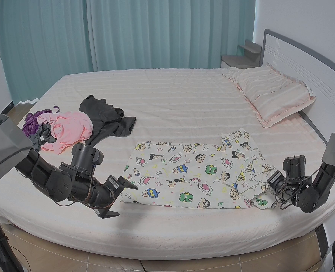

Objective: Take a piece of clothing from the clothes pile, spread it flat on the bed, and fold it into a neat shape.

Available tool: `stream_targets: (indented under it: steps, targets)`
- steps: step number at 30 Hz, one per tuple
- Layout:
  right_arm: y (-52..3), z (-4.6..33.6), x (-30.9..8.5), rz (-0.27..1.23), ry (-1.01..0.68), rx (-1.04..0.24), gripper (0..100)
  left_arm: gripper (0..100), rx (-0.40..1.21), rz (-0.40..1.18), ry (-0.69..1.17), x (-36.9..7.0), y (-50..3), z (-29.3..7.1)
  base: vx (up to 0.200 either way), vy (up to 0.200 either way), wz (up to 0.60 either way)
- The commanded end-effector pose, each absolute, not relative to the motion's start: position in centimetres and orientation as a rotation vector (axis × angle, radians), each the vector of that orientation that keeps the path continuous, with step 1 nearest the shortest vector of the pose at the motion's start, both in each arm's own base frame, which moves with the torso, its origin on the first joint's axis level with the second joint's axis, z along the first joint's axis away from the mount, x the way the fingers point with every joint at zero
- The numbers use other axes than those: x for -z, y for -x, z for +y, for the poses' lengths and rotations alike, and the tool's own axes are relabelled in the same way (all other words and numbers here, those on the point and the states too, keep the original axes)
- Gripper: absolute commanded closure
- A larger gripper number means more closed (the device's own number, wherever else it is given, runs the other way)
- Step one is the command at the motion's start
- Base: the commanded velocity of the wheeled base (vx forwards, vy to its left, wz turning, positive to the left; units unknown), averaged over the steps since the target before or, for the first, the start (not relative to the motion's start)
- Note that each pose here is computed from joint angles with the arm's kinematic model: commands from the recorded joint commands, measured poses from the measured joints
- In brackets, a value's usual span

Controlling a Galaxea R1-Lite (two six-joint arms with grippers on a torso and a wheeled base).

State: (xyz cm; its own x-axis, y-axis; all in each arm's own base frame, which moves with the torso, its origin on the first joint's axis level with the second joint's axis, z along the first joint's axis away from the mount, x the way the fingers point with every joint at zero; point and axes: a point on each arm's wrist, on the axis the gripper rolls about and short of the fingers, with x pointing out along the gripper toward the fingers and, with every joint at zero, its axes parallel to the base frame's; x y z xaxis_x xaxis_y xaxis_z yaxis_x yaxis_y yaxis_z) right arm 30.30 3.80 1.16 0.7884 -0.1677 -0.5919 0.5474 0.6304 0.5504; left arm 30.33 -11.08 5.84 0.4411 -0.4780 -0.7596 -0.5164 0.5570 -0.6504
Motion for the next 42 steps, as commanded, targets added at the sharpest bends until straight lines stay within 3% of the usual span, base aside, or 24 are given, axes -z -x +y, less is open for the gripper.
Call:
stream_targets:
  steps: [1, 9, 15, 28, 38, 39, 42]
  targets:
    - [-29.2, 4.5, -2.1, 0.515, -0.776, 0.415, 100, 0, -0.031, 1.176, 1.043, -5.7, -30.3, -11.1, 0.000, 0.000, 0.00]
    - [-29.8, 5.1, -5.3, 0.435, -0.709, 0.330, 100, 0, -0.031, 1.179, 1.043, -5.7, -30.2, -11.1, 0.000, 0.000, 0.00]
    - [-30.1, 5.5, -7.1, 0.471, -0.697, 0.335, 100, 0, -0.026, 1.170, 1.045, -5.7, -30.3, -11.1, 0.000, 0.000, 0.00]
    - [-25.7, 5.7, -3.1, 0.664, -0.617, 0.384, 100, 0, -0.026, 1.171, 1.043, -5.7, -30.2, -11.1, 0.000, 0.000, 0.00]
    - [-24.1, 6.3, -1.2, 0.679, -0.583, 0.376, 100, 0, -0.025, 1.175, 1.041, -5.6, -30.1, -11.1, 0.000, 0.000, 0.00]
    - [-24.1, 6.3, -1.1, 0.684, -0.581, 0.376, 0, 0, -0.026, 1.174, 1.040, -5.6, -30.1, -11.1, 0.000, 0.000, 0.00]
    - [-24.2, 6.4, -0.4, 0.697, -0.573, 0.380, 0, 0, -0.024, 1.176, 1.037, -5.6, -30.1, -11.2, 0.000, 0.000, 0.00]
